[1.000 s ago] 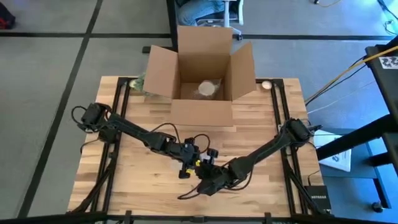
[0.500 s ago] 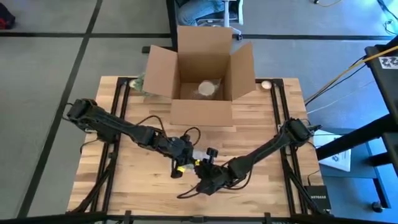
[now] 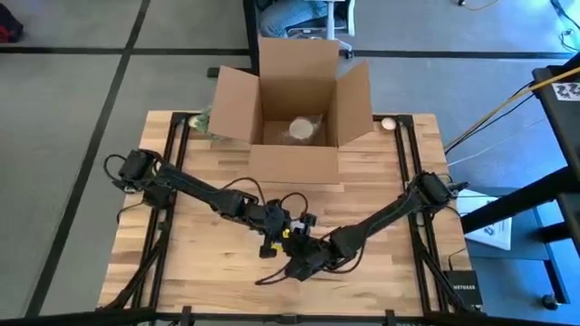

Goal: Wrap mug
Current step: Wrap the red mug with bubble wrap

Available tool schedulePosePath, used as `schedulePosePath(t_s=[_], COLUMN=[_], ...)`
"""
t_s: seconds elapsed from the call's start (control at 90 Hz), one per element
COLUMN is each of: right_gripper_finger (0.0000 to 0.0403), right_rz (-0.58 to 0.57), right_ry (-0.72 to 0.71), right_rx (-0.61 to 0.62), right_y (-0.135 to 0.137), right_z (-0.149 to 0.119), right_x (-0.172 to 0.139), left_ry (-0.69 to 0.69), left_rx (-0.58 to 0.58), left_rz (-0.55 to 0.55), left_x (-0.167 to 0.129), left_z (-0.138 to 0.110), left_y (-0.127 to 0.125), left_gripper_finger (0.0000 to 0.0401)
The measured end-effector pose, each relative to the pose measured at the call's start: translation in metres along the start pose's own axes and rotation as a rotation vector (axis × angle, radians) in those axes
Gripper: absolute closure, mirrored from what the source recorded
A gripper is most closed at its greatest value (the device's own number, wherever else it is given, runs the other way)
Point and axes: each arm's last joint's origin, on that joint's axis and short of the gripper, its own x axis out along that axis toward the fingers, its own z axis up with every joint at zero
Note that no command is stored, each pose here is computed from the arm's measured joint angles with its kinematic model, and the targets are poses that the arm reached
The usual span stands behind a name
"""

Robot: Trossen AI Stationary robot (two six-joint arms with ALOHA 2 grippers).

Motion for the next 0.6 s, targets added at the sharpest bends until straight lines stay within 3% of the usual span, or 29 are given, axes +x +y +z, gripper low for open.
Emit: schedulePosePath(t_s=[0.3,0.478,0.6], right_gripper_finger=[0.0343,0.0343,0.0343], right_rz=[-0.021,-0.220,-0.249], right_ry=[0.061,0.195,0.236], right_rx=[-0.032,0.016,0.022], right_y=[-0.011,-0.037,-0.042], right_z=[0.030,0.003,-0.024], right_x=[-0.048,-0.062,-0.048], left_ry=[0.010,0.012,0.012], left_rx=[-0.017,-0.007,0.006], left_rz=[0.004,-0.011,-0.019], left_x=[0.000,0.000,0.000], left_z=[0.000,-0.001,-0.002], left_y=[0.005,0.001,-0.001], left_gripper_finger=[0.0401,0.0400,0.0400])
